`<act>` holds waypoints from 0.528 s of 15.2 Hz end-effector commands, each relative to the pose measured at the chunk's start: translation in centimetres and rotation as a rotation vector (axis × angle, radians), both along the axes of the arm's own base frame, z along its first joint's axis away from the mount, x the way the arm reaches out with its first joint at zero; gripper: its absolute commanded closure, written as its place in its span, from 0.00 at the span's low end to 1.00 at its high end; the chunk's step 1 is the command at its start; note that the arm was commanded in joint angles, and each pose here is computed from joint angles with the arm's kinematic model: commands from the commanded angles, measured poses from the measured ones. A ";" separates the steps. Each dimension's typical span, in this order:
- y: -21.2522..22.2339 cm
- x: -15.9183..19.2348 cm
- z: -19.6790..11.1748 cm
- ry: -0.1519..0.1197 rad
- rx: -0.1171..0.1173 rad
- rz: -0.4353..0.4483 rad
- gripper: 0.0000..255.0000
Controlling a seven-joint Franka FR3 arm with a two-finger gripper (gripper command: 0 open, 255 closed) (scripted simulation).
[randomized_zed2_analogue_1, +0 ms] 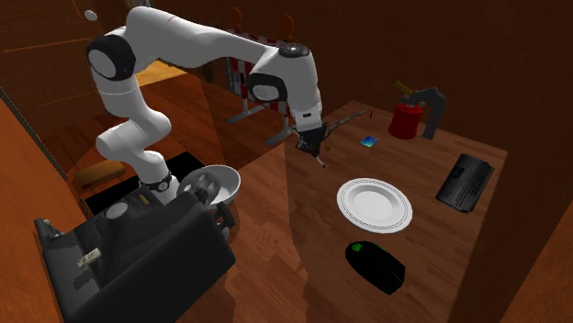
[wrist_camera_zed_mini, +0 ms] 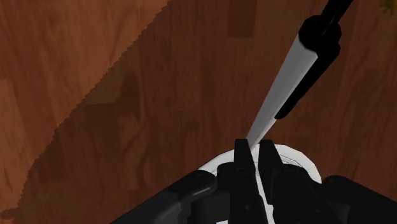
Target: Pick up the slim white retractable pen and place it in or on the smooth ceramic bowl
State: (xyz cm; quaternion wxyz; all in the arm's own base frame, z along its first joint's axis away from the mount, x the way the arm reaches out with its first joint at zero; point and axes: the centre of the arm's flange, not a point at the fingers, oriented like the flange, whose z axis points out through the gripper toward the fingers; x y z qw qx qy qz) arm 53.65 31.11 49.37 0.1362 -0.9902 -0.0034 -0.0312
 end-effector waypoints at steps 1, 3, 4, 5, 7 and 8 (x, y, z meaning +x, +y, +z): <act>-2.1 -1.2 0.3 0.000 0.000 0.001 1.00; -4.3 -2.6 0.4 0.000 0.000 0.001 1.00; -5.4 -3.3 0.5 0.000 0.000 0.001 1.00; -6.6 -4.0 0.5 0.000 0.000 0.001 1.00; -8.8 -5.4 0.7 0.000 0.000 0.001 1.00; -9.9 -6.1 0.7 0.000 0.000 0.001 1.00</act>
